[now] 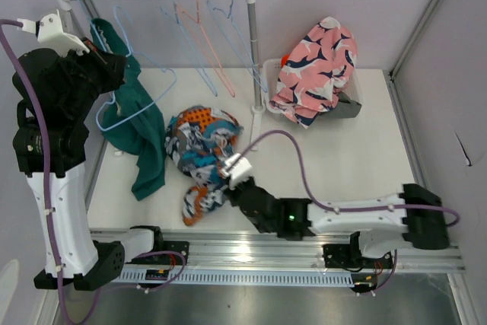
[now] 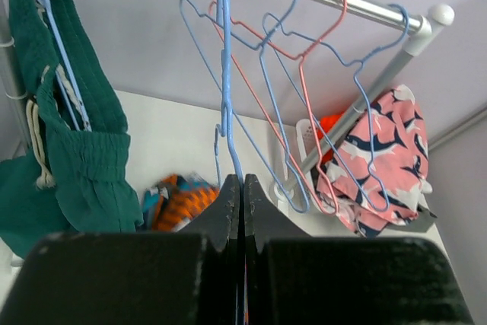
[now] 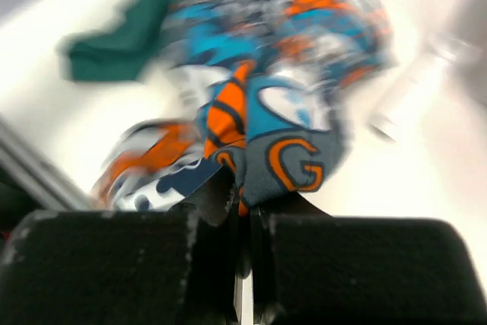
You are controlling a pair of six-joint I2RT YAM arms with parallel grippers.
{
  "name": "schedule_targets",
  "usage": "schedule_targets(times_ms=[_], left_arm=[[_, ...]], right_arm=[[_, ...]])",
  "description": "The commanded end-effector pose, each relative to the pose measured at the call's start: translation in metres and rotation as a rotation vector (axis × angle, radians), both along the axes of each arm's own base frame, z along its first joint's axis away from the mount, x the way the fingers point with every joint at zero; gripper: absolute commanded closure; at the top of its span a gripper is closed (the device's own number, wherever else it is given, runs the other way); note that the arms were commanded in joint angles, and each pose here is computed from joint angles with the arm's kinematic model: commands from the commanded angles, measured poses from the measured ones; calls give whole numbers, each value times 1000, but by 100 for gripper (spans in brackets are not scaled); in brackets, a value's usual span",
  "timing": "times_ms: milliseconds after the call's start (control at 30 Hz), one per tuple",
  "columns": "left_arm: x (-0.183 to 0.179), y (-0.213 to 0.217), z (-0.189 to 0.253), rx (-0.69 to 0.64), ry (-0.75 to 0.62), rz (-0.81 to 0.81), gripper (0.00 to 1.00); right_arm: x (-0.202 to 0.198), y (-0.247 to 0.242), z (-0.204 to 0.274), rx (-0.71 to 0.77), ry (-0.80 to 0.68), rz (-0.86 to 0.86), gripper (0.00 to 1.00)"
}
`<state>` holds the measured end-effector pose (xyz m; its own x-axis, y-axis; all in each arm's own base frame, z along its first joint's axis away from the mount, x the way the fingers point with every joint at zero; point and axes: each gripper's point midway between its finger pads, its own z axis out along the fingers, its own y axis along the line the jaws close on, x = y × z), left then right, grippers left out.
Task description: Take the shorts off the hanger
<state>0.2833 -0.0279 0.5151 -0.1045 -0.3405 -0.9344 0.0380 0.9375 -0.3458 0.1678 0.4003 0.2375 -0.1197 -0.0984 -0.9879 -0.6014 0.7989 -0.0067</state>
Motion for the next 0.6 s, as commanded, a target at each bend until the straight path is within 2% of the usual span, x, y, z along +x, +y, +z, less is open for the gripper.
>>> schedule_targets(times_ms=[0, 133, 167, 233, 267, 300, 333, 367, 400, 433, 467, 500, 533, 567], left_arm=[[6, 10, 9, 27, -24, 44, 100], [8, 4, 8, -6, -39, 20, 100], [10, 3, 5, -8, -36, 16, 100], [13, 1, 0, -10, -26, 5, 100], [14, 1, -1, -9, -25, 5, 100], [14, 1, -2, -7, -25, 5, 100], [16, 1, -8, -1, -13, 3, 100], [16, 1, -9, 1, -13, 3, 100], [17, 1, -11, 2, -10, 1, 100], [20, 1, -16, 2, -4, -2, 100], [20, 0, -16, -2, -10, -5, 100], [22, -1, -21, -5, -2, -11, 100], [26, -2, -23, -12, -5, -15, 100], [29, -4, -25, -15, -1, -24, 100]], right_arm=[[33, -107, 75, 273, -63, -346, 100], [59, -182, 147, 366, -165, -423, 100], [83, -210, 162, 349, -211, -503, 100], [108, -220, 190, 317, -258, -476, 100], [130, -258, 237, 360, -330, -560, 100], [143, -267, 256, 359, -361, -564, 100], [173, -249, 251, 284, -343, -496, 100], [178, -262, 306, 343, -418, -504, 100], [199, -281, 321, 318, -448, -555, 100], [250, -263, 282, 199, -320, -532, 100], [245, -277, 352, 299, -402, -531, 100], [264, -289, 360, 336, -384, -539, 100], [306, -269, 331, 298, -301, -492, 100], [297, -275, 376, 375, -389, -485, 100]])
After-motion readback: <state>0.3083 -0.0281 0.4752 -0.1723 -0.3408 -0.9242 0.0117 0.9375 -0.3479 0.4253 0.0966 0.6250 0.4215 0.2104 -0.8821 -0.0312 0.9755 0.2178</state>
